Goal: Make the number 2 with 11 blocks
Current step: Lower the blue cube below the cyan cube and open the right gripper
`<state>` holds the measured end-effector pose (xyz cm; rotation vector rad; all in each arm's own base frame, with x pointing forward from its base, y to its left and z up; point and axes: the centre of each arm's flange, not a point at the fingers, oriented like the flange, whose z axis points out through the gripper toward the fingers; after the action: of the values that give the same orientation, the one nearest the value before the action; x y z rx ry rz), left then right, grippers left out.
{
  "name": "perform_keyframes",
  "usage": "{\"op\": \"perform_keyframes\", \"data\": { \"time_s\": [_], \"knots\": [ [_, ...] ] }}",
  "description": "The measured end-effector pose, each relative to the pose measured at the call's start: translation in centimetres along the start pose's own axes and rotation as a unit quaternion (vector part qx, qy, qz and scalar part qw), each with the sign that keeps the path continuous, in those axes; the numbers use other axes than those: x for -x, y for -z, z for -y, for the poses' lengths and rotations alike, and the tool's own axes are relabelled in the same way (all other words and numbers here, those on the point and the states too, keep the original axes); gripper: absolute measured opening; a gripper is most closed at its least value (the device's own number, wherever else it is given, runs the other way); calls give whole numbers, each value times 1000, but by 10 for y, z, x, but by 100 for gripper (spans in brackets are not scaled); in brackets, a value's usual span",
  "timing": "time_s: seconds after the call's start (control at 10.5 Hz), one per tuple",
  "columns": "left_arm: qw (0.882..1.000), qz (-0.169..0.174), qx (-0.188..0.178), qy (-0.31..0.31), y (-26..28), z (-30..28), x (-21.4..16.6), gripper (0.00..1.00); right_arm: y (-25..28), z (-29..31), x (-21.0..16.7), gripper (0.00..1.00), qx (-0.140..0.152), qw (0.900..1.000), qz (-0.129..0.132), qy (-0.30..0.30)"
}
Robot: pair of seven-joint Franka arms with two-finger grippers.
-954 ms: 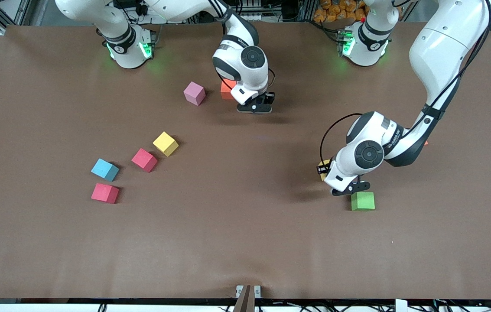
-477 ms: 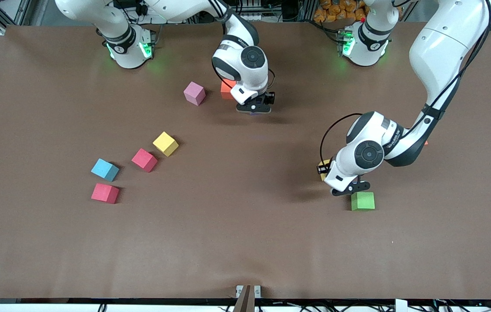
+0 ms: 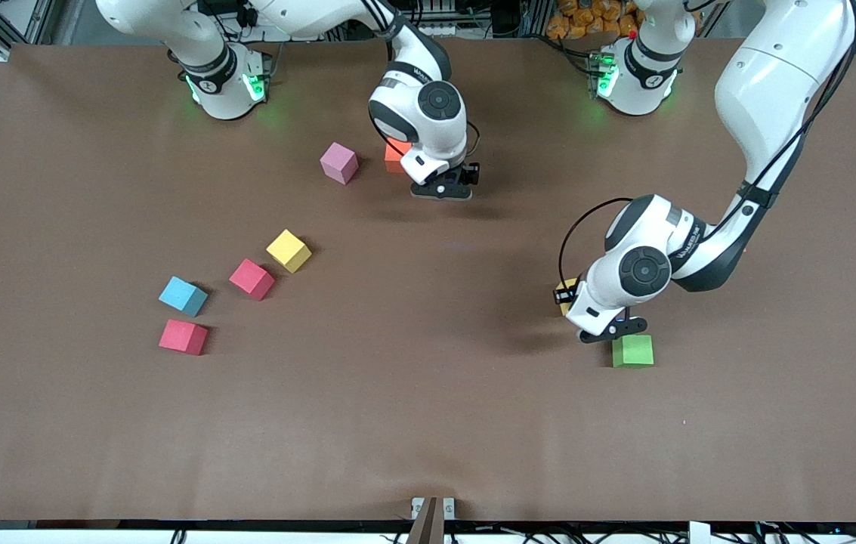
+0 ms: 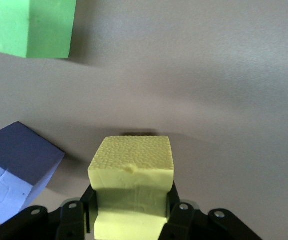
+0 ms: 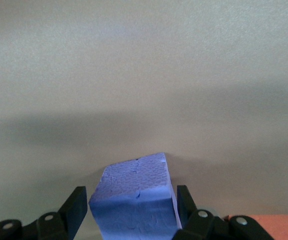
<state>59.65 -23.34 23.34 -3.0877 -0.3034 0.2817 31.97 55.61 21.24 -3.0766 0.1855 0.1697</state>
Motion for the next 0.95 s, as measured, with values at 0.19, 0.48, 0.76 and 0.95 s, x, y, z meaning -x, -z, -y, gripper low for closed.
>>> {"op": "perform_keyframes", "data": {
  "time_s": [0.19, 0.48, 0.76, 0.95],
  "knots": [
    [1000, 0, -1, -5, 0, -6, 4, 55, 0, 0, 1, 81, 0, 1000, 0, 0],
    [1000, 0, -2, -6, 0, -6, 4, 55, -1, 1, 3, 81, 1, 1000, 1, -2],
    [1000, 1, -2, -6, 0, -6, 4, 55, -1, 1, 3, 81, 1, 1000, 1, -17],
    [1000, 1, -3, -5, 0, -6, 4, 55, -1, 1, 3, 81, 1, 1000, 1, -21]
  ]
}}
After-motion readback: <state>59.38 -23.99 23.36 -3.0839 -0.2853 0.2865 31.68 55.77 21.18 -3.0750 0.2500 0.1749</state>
